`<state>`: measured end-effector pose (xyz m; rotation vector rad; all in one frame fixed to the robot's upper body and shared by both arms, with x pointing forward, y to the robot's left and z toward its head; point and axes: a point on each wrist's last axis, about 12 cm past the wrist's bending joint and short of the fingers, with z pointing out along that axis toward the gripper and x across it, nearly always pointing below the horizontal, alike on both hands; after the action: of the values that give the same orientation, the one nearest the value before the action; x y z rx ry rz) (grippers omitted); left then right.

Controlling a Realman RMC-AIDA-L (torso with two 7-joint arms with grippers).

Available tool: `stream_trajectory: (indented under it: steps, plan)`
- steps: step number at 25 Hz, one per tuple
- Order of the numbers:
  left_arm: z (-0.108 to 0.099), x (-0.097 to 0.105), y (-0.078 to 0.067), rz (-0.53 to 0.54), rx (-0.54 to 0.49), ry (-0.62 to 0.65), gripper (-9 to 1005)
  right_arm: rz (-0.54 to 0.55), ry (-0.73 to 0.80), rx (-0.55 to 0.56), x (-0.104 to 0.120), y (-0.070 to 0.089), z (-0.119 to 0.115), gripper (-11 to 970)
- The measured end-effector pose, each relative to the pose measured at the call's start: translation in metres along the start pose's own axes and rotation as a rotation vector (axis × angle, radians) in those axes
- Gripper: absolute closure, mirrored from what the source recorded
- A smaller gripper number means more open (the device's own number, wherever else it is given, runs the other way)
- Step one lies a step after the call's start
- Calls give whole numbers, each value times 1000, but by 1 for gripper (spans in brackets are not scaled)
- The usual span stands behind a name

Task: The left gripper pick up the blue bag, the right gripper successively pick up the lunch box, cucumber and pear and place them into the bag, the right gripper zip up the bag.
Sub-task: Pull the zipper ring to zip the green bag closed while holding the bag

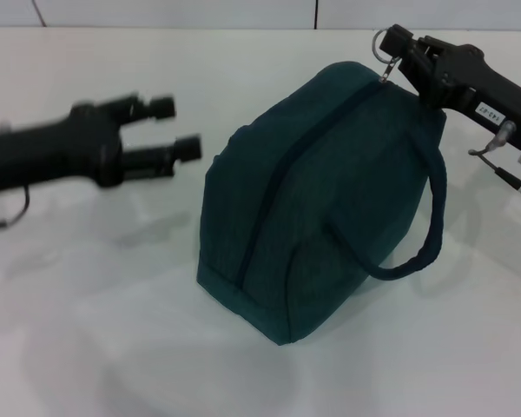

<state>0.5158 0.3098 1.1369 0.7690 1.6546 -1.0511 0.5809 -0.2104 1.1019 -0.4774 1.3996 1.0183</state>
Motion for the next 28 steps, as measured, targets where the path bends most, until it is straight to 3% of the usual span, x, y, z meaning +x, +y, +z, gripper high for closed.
stream_trajectory:
  steps: [1, 6, 8, 12, 17, 28]
  plan:
    - [9, -20, -2, 10, 18, 38, 304, 0, 2, 3, 0, 0, 0, 837]
    - [44, -74, -19, 49, 52, 215, 174, 2, -1, 21, -1, -3, 1, 835]
    - [63, -90, -30, 74, 32, 302, 123, 4, -1, 29, -1, -4, 1, 834]
    - [100, -110, -57, 128, -38, 449, 124, 3, 2, 38, -1, -5, 2, 832]
    - [129, -119, -79, 126, -49, 504, 124, 1, 4, 36, -1, -5, 4, 830]
    - [137, -110, -69, 100, -154, 567, 123, 0, 5, 30, -2, -5, 6, 825]
